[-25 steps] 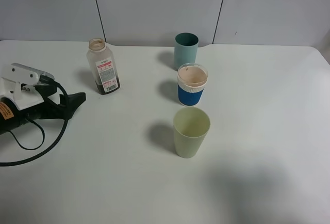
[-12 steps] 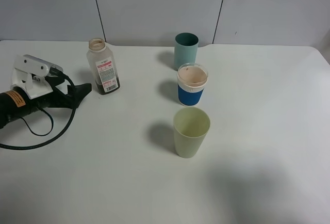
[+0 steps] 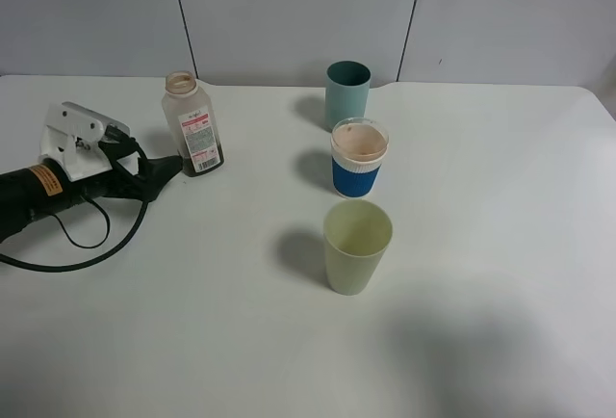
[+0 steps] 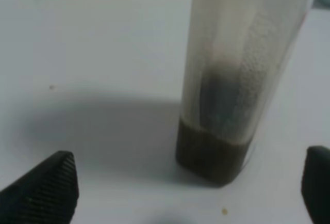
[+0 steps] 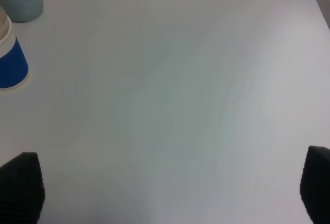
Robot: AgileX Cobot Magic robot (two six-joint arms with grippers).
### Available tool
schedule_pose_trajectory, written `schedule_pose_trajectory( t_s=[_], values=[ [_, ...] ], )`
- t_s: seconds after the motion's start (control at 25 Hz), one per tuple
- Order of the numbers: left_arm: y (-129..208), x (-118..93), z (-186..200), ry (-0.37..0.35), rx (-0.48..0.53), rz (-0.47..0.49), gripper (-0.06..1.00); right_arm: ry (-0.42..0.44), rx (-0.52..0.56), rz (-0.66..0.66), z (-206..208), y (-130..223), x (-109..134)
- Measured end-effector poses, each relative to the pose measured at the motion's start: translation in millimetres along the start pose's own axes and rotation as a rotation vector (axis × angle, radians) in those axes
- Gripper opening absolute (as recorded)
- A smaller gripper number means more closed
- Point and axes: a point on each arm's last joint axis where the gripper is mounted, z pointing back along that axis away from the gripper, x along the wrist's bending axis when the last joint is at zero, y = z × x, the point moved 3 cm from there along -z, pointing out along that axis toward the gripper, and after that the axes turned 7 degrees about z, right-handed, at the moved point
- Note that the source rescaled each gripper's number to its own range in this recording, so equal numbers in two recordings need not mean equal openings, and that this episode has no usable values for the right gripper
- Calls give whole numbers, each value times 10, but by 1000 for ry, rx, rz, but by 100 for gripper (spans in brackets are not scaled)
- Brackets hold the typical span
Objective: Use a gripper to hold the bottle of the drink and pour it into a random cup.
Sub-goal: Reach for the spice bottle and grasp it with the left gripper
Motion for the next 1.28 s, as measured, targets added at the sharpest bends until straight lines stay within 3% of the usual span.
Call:
schedule_pose_trajectory(
  t_s=[0.28, 0.64, 1.28],
  values=[
    [-26, -1, -127, 45, -10, -13, 97, 0, 0, 0, 0, 0, 0],
    [0, -211, -397, 142, -7, -17, 97, 0, 0, 0, 0, 0, 0],
    [51, -282, -809, 174, -34, -6, 97, 0, 0, 0, 0, 0, 0]
  ],
)
